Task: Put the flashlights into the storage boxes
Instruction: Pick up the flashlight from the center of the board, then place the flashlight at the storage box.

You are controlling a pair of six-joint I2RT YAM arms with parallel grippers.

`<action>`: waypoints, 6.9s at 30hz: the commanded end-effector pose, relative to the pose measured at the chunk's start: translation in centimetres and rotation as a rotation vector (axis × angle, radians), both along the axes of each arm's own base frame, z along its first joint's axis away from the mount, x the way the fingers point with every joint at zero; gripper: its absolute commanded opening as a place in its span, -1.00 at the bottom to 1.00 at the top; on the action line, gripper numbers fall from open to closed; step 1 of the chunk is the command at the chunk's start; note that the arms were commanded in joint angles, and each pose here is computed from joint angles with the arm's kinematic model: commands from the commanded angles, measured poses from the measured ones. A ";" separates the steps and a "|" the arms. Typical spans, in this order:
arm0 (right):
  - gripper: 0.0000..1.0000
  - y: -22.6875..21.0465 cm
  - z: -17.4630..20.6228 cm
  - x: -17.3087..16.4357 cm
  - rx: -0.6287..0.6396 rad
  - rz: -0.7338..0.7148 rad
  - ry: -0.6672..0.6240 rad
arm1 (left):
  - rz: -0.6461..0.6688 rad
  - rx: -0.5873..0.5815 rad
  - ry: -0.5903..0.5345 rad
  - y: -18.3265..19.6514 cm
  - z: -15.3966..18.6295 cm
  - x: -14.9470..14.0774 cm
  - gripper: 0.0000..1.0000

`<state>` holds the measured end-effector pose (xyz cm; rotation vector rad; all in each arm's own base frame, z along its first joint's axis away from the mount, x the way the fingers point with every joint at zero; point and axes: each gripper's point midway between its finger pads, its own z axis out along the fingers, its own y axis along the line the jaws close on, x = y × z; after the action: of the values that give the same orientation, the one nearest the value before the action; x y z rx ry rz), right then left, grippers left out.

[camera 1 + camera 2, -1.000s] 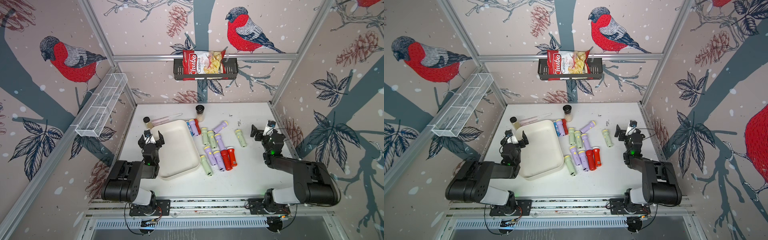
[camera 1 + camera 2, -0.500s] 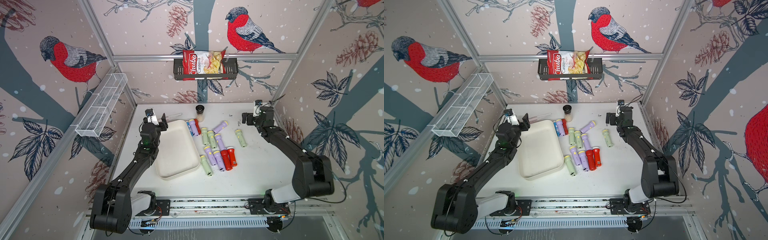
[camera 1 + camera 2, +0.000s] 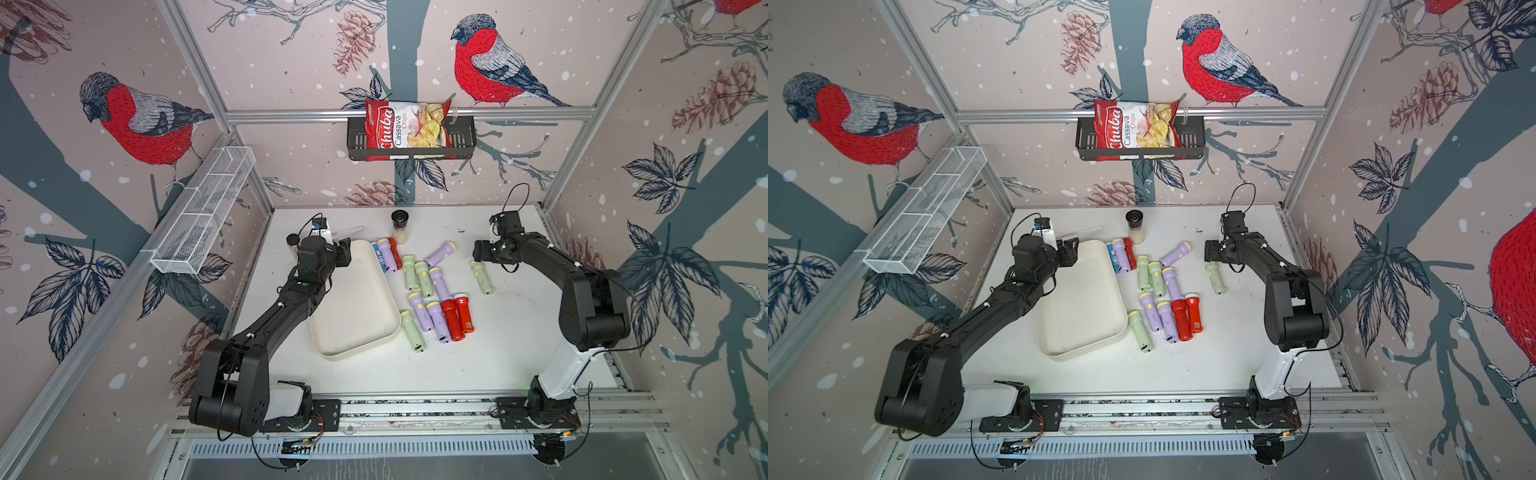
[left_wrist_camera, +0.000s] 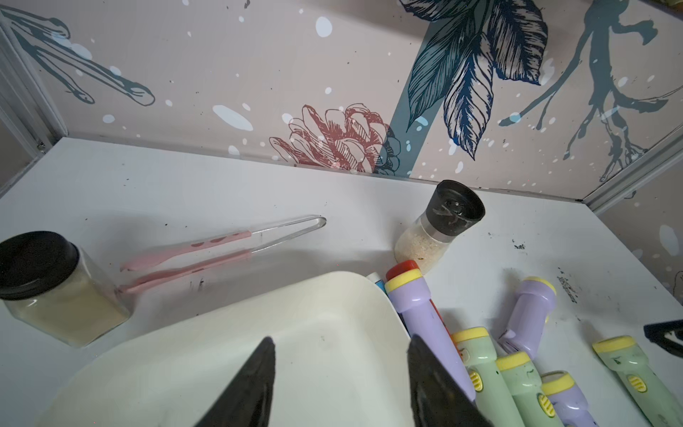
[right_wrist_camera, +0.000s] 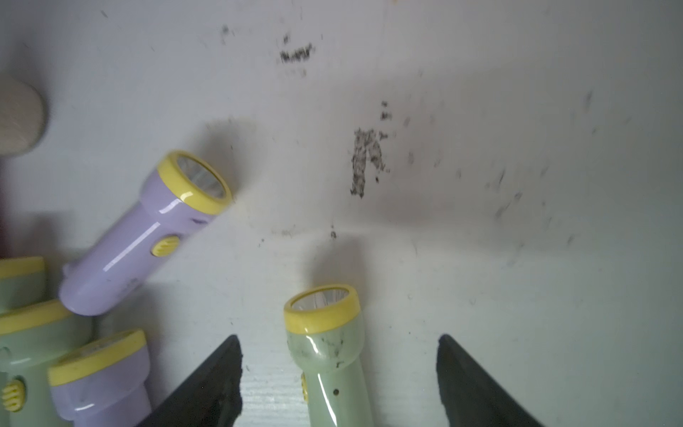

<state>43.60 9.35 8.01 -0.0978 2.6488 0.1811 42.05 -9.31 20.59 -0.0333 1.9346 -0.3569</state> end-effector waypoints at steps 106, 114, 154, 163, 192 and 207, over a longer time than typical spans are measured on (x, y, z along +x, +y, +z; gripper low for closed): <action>-0.53 17.8 18.6 -17.9 0.499 0.408 -0.870 | -0.798 -0.231 -0.068 -28.2 7.1 -12.5 0.01; -0.47 17.9 18.5 -18.2 0.488 0.411 -0.870 | -0.785 -0.223 -0.047 -28.0 6.7 -12.4 -0.25; 0.98 16.2 10.5 -11.9 0.663 0.214 -0.466 | -0.258 -0.316 0.737 -11.5 -11.5 0.4 -0.49; 0.98 16.2 10.0 -11.1 0.645 0.216 -0.449 | -0.186 -0.345 0.708 -8.4 -11.3 1.7 -0.47; 0.98 15.6 11.5 -11.1 0.615 0.210 -0.497 | -0.094 -0.309 0.731 -6.7 -14.3 3.0 -0.05; 0.98 15.8 11.6 -11.1 0.612 0.219 -0.501 | -0.084 -0.327 0.710 -5.9 -13.3 -0.9 -0.05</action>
<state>32.34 25.02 19.32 -0.1904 1.9964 0.9042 41.04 -15.29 6.88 -0.3201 2.5868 -0.7848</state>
